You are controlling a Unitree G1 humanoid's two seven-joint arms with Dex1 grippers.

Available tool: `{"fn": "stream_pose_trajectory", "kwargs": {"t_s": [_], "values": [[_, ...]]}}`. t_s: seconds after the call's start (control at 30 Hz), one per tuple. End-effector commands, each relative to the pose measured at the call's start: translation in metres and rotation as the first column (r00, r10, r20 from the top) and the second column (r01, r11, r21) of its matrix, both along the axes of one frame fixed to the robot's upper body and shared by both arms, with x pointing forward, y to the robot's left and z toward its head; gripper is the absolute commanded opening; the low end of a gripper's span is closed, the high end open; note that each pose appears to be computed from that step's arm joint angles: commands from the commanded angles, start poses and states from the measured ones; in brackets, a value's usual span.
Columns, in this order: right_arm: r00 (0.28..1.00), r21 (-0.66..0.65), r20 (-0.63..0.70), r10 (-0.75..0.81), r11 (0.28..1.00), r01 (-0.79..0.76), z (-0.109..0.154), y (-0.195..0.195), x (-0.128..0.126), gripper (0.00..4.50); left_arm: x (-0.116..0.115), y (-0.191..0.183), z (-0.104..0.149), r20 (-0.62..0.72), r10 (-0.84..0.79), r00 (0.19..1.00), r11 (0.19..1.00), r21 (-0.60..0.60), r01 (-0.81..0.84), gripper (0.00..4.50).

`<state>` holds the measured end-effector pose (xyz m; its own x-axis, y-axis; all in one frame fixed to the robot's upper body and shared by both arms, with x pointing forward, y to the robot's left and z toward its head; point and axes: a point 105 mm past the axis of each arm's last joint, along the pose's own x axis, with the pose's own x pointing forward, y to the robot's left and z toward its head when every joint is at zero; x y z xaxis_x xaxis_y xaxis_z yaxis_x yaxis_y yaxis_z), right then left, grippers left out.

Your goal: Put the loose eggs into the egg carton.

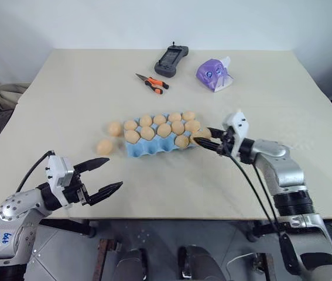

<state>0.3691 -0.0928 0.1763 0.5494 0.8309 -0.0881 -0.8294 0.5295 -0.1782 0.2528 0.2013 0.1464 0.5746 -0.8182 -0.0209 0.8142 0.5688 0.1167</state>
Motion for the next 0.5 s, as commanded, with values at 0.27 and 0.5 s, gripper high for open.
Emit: {"fn": "stream_pose_trajectory", "kwargs": {"t_s": [0.27, 0.5], "values": [[1.0, -0.029, 0.015, 0.0, 1.0, 0.0, 0.004, 0.057, 0.008, 1.92, -0.005, 0.004, 0.006, 0.031, 0.051, 0.998, 0.999, -0.016, -0.051, 4.5], [0.999, -0.038, 0.015, 0.038, 0.999, -0.038, 0.007, 0.057, 0.004, 3.96, -0.006, 0.006, 0.006, 0.033, 0.081, 0.996, 0.997, -0.019, -0.08, 4.5]]}}
